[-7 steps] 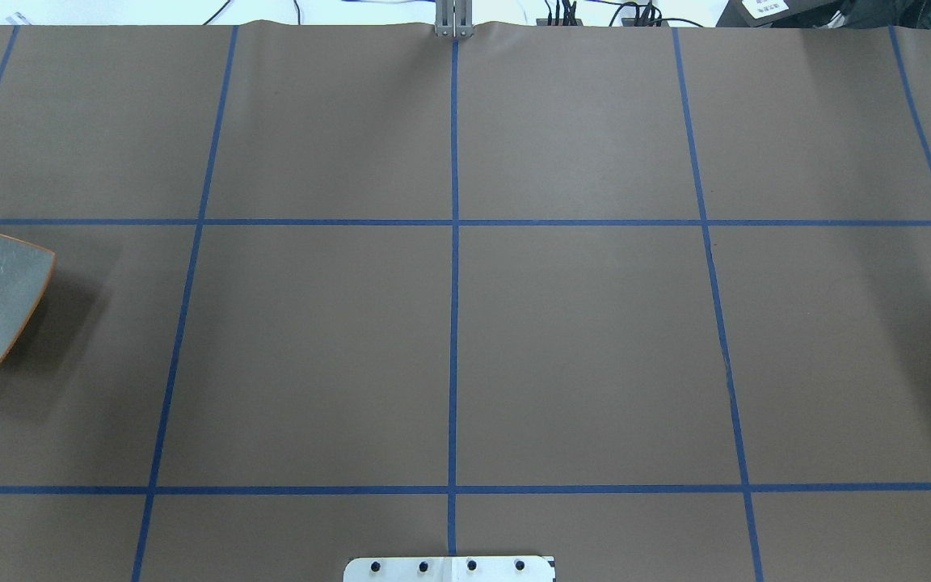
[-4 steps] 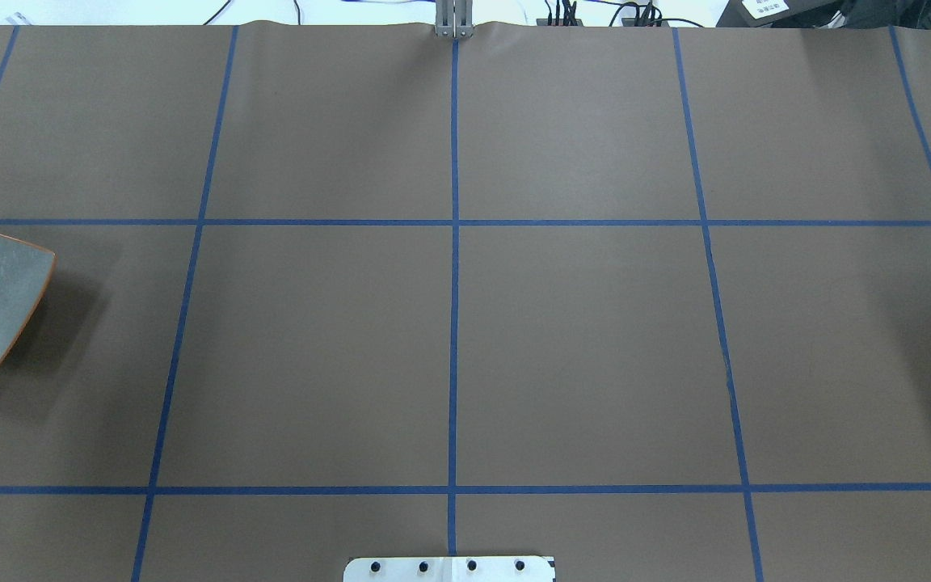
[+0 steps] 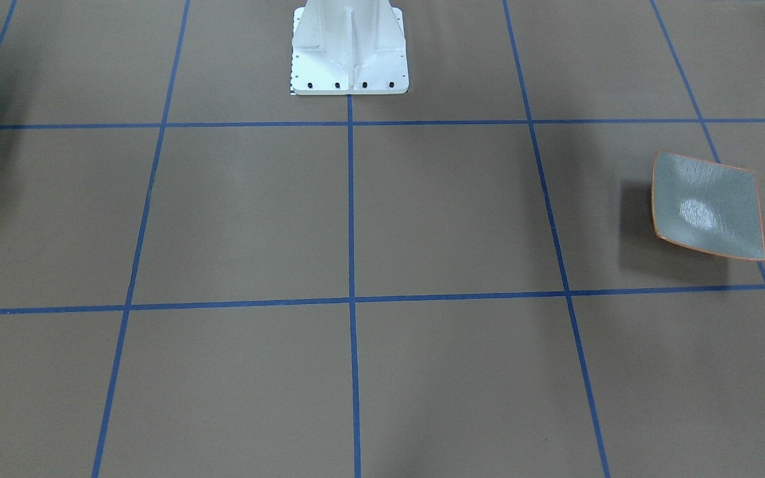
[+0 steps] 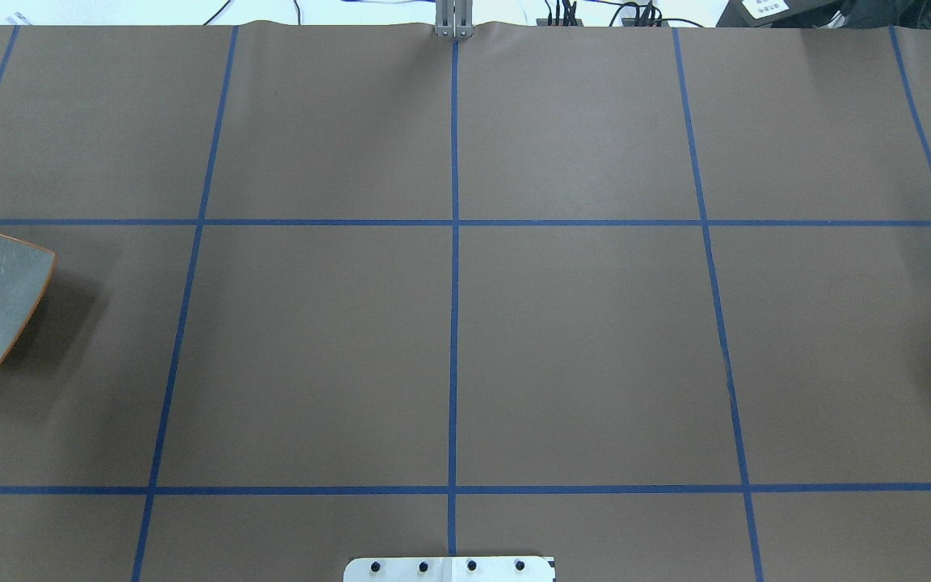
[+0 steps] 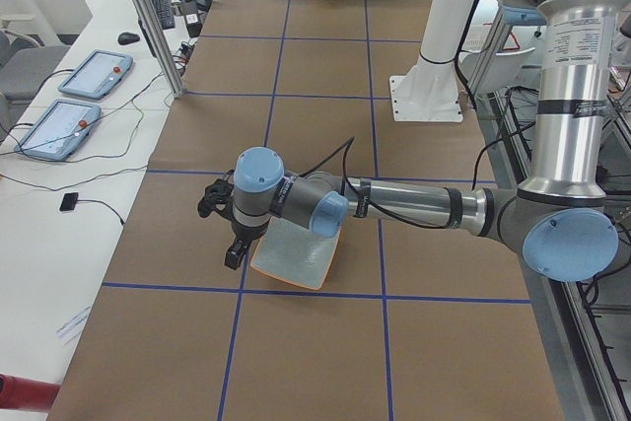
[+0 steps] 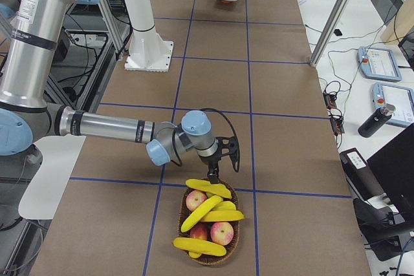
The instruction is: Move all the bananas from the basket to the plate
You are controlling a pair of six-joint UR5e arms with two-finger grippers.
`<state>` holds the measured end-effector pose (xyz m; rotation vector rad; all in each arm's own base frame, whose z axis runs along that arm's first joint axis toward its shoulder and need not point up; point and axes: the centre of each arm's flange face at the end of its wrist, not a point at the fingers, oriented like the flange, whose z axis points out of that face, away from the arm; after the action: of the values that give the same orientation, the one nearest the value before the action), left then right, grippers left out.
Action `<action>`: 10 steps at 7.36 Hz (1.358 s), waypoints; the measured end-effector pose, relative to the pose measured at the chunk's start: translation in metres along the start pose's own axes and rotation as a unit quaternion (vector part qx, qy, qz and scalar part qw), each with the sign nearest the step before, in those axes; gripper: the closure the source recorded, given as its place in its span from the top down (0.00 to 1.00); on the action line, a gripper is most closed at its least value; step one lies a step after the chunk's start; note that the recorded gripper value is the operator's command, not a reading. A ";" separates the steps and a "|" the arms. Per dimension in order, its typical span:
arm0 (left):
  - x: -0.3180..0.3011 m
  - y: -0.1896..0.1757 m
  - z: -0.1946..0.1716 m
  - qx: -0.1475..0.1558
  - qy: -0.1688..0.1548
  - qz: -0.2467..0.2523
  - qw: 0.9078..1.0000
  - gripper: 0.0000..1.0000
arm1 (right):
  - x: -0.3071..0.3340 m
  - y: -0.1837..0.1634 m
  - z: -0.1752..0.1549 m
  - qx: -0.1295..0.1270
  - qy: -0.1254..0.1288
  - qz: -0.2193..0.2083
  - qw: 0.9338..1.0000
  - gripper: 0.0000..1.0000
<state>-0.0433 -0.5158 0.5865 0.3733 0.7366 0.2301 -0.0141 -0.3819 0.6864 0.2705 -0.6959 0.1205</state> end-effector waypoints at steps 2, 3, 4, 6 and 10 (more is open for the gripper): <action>0.000 0.000 0.000 0.000 0.000 0.000 1.000 1.00 | 0.020 0.017 0.016 0.016 -0.004 0.013 1.000 0.77; 0.000 0.000 0.000 0.000 0.001 0.000 1.000 1.00 | 0.020 0.020 0.019 0.016 -0.006 0.014 1.000 0.70; 0.000 0.000 0.000 0.000 0.001 0.000 1.000 1.00 | 0.018 0.022 0.022 0.014 -0.007 0.011 1.000 0.54; 0.000 0.000 0.001 -0.001 0.001 0.000 1.000 1.00 | 0.012 0.023 0.026 0.009 -0.010 0.002 1.000 0.00; 0.000 0.000 0.001 0.000 0.002 -0.001 1.000 1.00 | 0.020 0.025 0.017 0.017 -0.008 -0.014 1.000 0.00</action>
<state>-0.0431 -0.5156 0.5870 0.3717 0.7401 0.2302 -0.0146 -0.3625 0.7169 0.3135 -0.7071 0.1035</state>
